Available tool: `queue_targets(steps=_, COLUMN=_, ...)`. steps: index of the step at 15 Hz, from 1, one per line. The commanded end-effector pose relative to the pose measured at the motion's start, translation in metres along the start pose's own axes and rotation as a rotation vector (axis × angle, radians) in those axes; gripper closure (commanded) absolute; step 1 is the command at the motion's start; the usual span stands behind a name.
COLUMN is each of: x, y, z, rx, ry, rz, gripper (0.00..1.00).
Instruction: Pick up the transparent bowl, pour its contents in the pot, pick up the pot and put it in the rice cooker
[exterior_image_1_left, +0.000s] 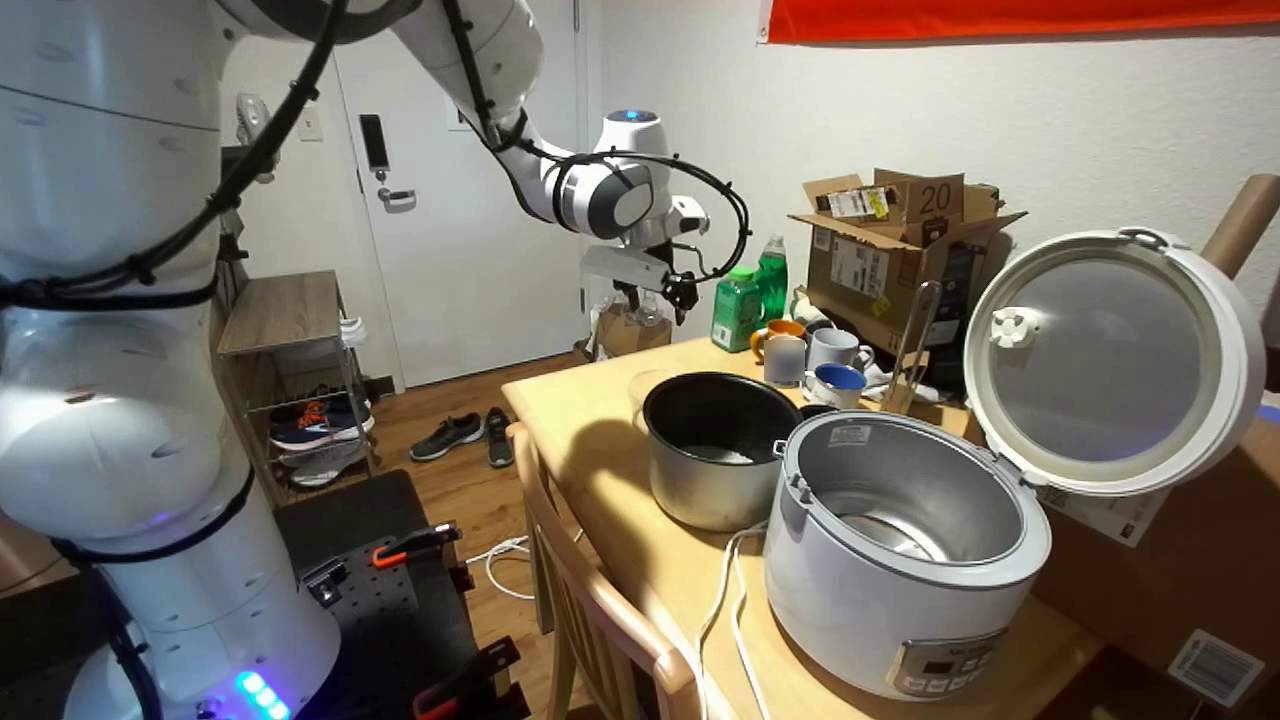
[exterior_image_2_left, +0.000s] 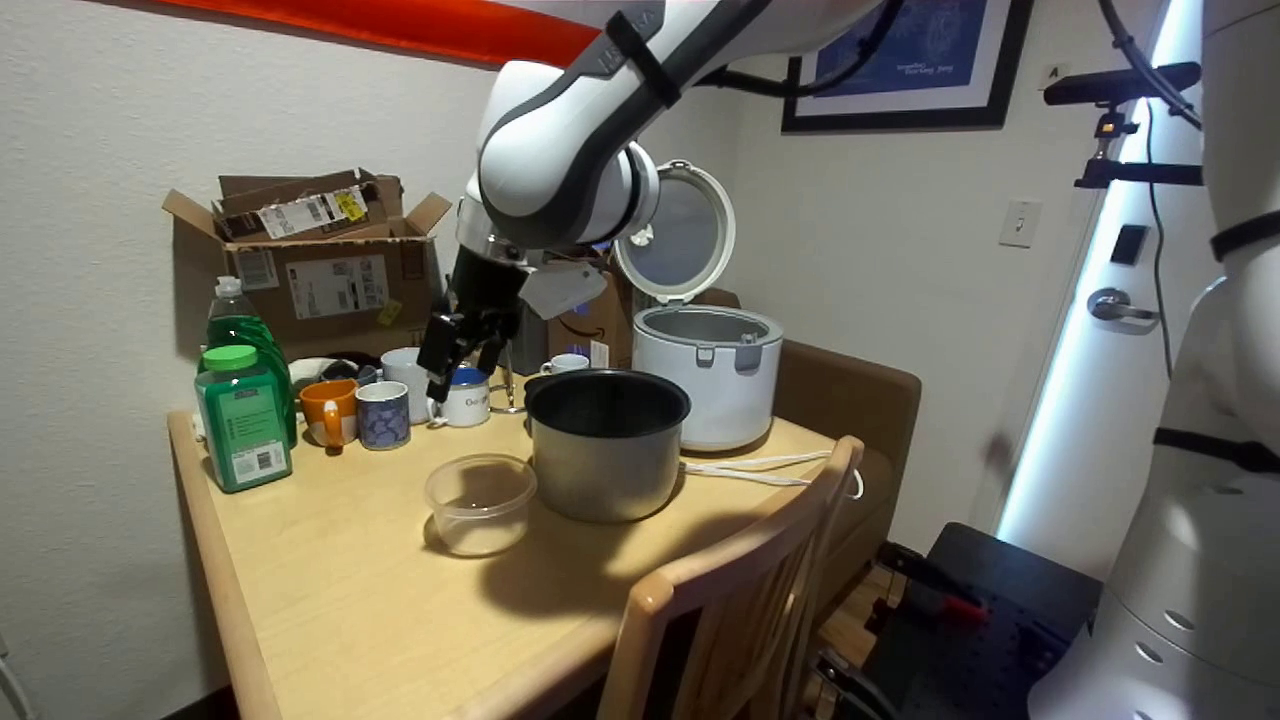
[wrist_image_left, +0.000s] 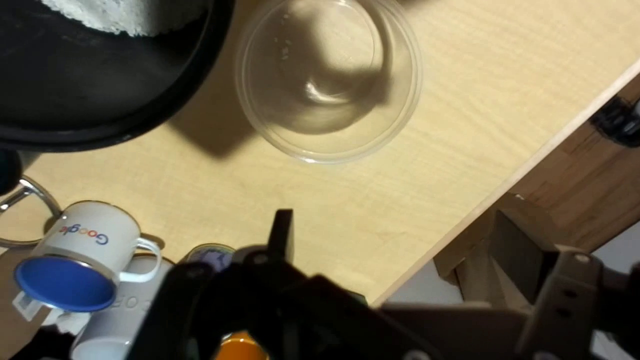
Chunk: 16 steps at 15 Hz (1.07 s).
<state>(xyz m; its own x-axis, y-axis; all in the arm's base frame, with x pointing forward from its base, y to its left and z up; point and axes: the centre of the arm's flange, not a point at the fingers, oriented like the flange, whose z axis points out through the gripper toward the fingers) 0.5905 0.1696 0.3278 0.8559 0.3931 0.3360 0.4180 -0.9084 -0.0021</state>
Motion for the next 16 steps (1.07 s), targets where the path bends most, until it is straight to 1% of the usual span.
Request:
queue_targets(steps=1, x=-0.031, y=0.013, z=-0.027, rx=-0.008, ry=0.045, rz=0.059, gripper=0.00)
queue_targets(steps=8, x=-0.066, y=0.039, z=-0.032, rx=-0.036, ry=0.028, rz=0.142, gripper=0.00)
queue_targets(steps=9, x=-0.071, y=0.042, z=-0.031, rx=-0.032, ry=0.034, rz=0.151, gripper=0.00)
queue_targets(steps=10, x=-0.076, y=0.044, z=-0.031, rx=-0.010, ry=0.045, rz=0.154, gripper=0.00)
queue_targets(steps=11, x=-0.056, y=0.042, z=-0.019, rx=-0.025, ry=0.014, rz=0.143, gripper=0.00)
queue_targets(steps=13, x=-0.063, y=0.045, z=-0.019, rx=-0.017, ry=0.018, rz=0.156, gripper=0.00)
queue_targets(steps=16, x=-0.065, y=0.046, z=-0.018, rx=-0.018, ry=0.010, rz=0.153, gripper=0.00)
